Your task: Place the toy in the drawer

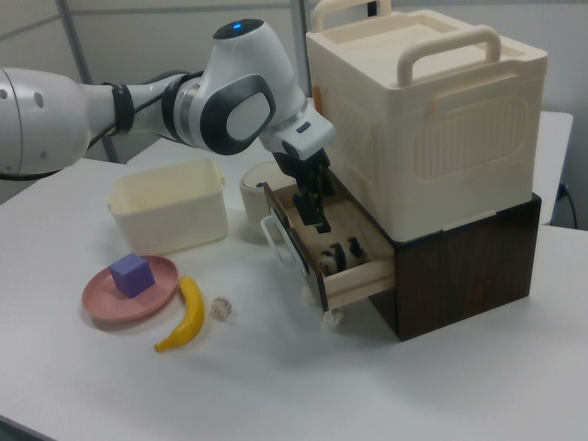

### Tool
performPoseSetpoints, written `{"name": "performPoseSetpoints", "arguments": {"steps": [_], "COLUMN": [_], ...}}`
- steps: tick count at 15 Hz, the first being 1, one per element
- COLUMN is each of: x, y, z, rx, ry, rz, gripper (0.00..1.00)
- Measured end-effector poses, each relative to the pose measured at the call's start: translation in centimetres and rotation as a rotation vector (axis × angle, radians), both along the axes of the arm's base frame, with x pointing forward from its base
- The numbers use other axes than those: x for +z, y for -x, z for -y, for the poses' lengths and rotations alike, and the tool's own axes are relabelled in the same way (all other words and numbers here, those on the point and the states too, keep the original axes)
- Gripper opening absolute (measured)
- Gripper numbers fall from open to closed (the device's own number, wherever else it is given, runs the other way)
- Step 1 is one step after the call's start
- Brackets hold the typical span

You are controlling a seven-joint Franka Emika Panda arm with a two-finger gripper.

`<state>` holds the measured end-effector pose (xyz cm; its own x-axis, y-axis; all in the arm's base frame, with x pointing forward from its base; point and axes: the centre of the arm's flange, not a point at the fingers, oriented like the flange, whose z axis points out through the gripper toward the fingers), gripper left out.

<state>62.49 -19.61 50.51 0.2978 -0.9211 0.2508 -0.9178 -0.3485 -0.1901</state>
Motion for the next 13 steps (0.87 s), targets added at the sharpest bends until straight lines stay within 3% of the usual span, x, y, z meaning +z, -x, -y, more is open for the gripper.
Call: {"name": "performPoseSetpoints", "arguments": {"steps": [7,9,13], "x": [2.3,4.1,7.0], "y": [0.8,2.4,4.9], "z": [0.0,-0.2,-1.1], "rx": [0.014,0.07,0.307], "ry": [0.005,0.009,0.044], "rz": [-0.013,-0.073,-0.18], "gripper": [1.0,1.0,1.0]}}
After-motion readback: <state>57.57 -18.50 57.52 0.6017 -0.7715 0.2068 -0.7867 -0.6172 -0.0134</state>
